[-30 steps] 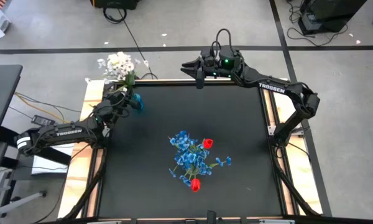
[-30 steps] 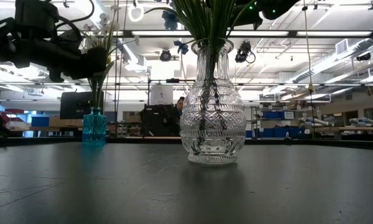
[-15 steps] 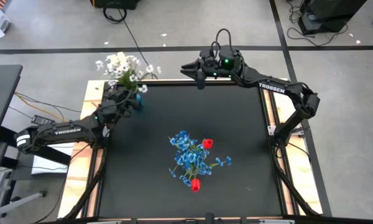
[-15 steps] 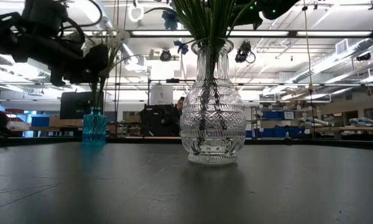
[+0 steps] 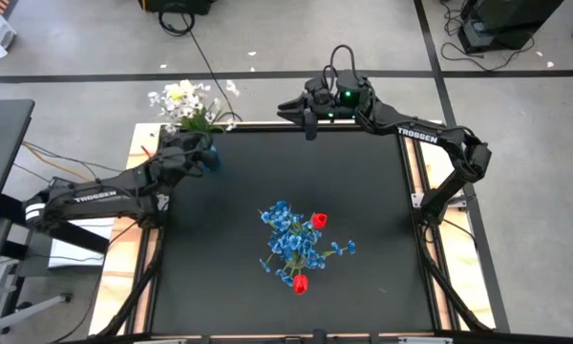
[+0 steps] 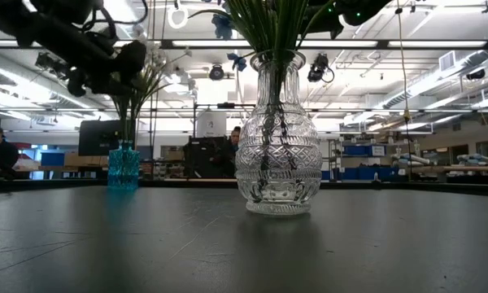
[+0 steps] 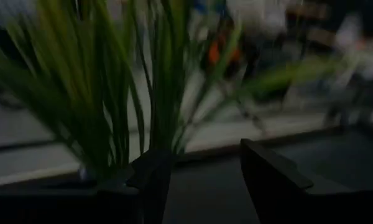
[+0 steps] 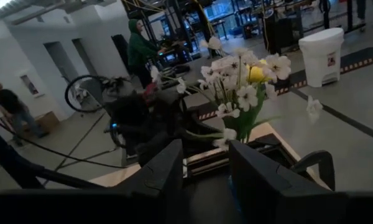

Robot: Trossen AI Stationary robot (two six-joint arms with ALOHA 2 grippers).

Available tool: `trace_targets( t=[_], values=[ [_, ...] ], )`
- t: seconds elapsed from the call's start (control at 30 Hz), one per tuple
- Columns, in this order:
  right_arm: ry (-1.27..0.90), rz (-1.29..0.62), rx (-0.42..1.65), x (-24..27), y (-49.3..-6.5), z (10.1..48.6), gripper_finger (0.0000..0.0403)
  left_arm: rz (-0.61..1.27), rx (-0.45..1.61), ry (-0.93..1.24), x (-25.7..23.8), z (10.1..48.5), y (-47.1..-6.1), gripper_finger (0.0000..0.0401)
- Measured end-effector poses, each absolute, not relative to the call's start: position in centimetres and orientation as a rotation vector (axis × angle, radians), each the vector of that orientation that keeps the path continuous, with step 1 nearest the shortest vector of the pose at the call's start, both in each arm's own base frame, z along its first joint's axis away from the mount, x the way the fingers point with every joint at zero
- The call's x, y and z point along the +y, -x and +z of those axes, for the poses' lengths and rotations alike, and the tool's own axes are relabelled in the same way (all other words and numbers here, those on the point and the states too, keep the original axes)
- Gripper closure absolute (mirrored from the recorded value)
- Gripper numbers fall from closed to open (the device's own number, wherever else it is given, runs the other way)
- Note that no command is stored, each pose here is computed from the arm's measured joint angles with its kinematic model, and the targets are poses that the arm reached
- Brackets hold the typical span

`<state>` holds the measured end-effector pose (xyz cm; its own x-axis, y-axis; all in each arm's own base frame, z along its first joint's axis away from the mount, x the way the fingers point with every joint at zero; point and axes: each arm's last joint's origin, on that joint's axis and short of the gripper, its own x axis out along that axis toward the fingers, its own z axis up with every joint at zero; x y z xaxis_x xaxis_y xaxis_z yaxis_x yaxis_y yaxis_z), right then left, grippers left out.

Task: Sort flowers into vase by color
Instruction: Return to Home Position

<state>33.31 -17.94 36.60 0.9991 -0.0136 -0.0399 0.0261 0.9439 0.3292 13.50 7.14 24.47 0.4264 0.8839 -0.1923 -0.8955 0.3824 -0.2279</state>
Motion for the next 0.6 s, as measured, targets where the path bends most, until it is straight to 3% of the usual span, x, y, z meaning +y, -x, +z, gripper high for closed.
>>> trace_targets(
  t=[0.17, 0.6],
  values=[
    [-0.348, -0.016, 0.061, -18.1, -33.2, 36.4, 0.0264, 1.096, 0.208, 0.384, 5.8, 24.0, -13.3, 0.0205],
    [-0.371, -0.043, 0.082, -19.8, -32.1, 36.1, 0.0264, 1.004, 0.299, 0.525, 2.5, 22.5, -13.1, 0.0223]
  ],
)
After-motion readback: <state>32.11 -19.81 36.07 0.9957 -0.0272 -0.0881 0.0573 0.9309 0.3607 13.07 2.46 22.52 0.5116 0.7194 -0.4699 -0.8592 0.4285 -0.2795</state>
